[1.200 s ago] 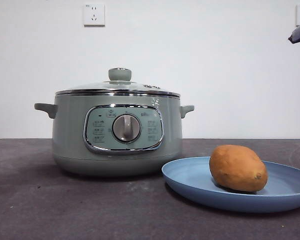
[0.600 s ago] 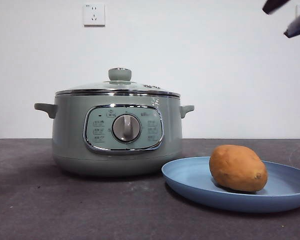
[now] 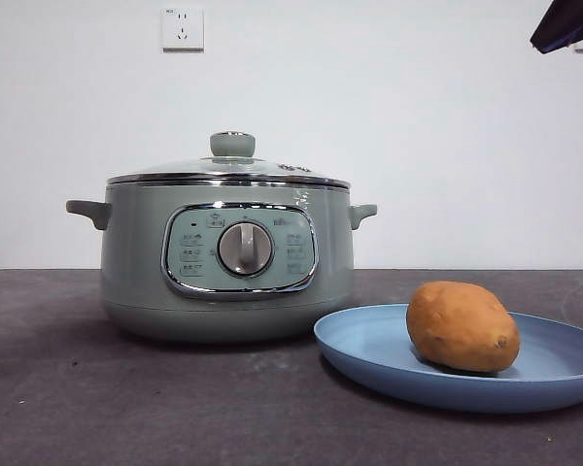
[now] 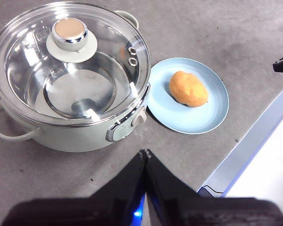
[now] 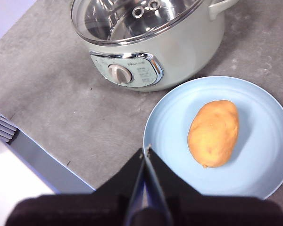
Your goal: Take the potato out from the steamer,put the potato on the plate,close the lid
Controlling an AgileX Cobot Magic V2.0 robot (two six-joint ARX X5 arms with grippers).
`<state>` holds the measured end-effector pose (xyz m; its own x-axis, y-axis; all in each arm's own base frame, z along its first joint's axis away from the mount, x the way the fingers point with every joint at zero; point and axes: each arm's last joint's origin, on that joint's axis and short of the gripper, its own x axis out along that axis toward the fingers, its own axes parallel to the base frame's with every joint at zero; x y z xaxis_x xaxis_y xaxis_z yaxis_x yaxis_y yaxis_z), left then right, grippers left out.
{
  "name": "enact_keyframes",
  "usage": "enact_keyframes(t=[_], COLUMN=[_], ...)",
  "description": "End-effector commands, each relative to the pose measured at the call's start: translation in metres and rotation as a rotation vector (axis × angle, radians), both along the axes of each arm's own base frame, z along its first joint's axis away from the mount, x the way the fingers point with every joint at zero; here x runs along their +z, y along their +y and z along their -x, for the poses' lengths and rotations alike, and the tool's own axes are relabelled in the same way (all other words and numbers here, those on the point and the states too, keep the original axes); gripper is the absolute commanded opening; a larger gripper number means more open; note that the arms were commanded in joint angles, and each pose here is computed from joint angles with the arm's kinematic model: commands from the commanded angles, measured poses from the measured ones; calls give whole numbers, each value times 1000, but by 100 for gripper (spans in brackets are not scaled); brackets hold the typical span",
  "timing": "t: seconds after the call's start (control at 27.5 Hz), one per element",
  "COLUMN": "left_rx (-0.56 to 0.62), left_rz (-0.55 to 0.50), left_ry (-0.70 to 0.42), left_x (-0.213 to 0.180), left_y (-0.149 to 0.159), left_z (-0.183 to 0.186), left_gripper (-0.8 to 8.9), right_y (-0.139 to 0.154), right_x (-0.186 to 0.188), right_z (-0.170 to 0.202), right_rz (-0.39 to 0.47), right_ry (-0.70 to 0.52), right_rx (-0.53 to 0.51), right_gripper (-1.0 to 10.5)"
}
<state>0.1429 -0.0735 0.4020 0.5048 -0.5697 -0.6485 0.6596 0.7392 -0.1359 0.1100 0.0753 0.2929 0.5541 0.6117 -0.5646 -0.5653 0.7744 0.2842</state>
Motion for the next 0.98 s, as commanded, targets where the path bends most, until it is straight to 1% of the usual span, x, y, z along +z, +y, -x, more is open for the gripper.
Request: enact_keyframes(t=[0.04, 0.25, 0.4, 0.44, 0.51, 0.58, 0.73, 0.84, 0.98], left_rx=[3, 3, 46, 65, 120, 177, 260, 323, 419], left_rz=[3, 3, -14, -7, 13, 66, 127, 148, 149], left_ry=[-6, -7, -71, -119, -261, -395, -576, -707, -857], left_x=[1, 1, 4, 8, 20, 34, 48, 41, 9], left_y=[0, 0, 0, 0, 7, 17, 37, 49, 61], left_z=[0, 0, -4, -7, -9, -10, 1, 14, 25], left_gripper=[-8, -8, -8, -8, -8, -8, -8, -3, -3], right_y=[0, 0, 0, 0, 0, 0, 0, 0, 0], right_x=[2, 2, 2, 2, 2, 2, 2, 2, 2], right_z=[0, 0, 0, 0, 0, 0, 0, 0, 0], right_rz=[-7, -7, -7, -7, -7, -7, -7, -7, -7], right_ry=[-6, -6, -6, -6, -6, -5, -6, -6, -6], right_rx=[-4, -4, -4, -4, -4, -3, -4, -4, -4], right_gripper=[1, 1, 1, 1, 1, 1, 1, 1, 1])
